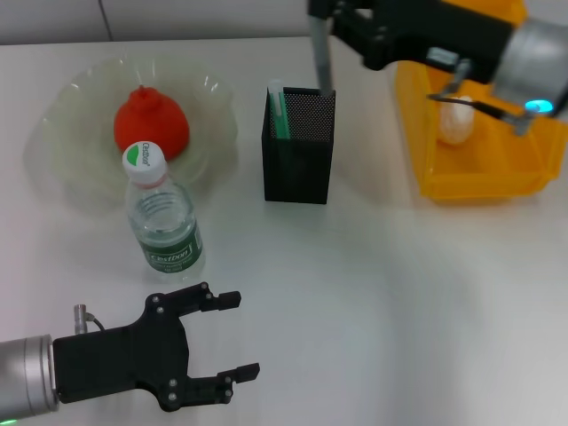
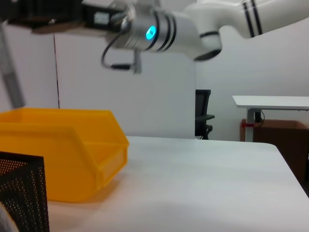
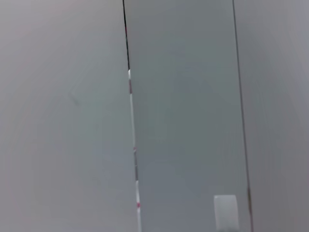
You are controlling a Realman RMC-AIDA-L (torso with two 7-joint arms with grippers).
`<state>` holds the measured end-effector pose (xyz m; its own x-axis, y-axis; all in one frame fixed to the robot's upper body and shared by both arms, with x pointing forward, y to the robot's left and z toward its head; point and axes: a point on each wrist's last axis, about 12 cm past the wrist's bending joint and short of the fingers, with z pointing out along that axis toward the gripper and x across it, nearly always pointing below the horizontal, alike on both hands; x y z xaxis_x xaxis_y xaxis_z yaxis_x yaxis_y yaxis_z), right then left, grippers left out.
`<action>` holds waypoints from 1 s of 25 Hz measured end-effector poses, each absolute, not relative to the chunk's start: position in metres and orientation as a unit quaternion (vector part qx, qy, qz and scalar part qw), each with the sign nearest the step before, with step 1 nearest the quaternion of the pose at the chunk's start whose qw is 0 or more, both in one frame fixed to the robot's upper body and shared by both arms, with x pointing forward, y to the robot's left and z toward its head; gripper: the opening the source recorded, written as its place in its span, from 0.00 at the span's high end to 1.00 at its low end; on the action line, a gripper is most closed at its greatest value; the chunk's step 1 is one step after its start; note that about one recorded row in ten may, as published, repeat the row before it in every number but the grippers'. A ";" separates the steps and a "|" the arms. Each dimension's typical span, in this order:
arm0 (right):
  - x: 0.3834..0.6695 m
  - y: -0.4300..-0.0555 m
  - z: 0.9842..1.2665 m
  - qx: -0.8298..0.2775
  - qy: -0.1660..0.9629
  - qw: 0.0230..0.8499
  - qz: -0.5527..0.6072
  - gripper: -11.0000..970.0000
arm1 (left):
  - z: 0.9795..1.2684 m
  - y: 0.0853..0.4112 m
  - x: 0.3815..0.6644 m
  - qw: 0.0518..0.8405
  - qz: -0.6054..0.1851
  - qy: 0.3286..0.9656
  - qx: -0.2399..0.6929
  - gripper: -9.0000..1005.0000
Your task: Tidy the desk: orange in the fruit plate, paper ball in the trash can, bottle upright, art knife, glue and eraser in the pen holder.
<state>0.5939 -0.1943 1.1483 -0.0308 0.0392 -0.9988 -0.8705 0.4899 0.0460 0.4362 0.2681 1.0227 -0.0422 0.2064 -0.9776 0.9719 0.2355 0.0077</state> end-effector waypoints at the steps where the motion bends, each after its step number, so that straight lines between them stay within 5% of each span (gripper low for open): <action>1: 0.601 -0.187 1.136 -0.337 0.613 0.612 0.369 0.85 | 1.023 0.268 0.436 0.496 -0.386 0.610 0.483 0.20; 15: 0.613 -0.170 1.100 -0.342 0.662 0.581 0.327 0.86 | 1.022 0.268 0.436 0.494 -0.385 0.611 0.484 0.20; 25: 0.603 -0.178 1.098 -0.341 0.653 0.582 0.345 0.53 | 1.023 0.268 0.436 0.495 -0.385 0.611 0.483 0.20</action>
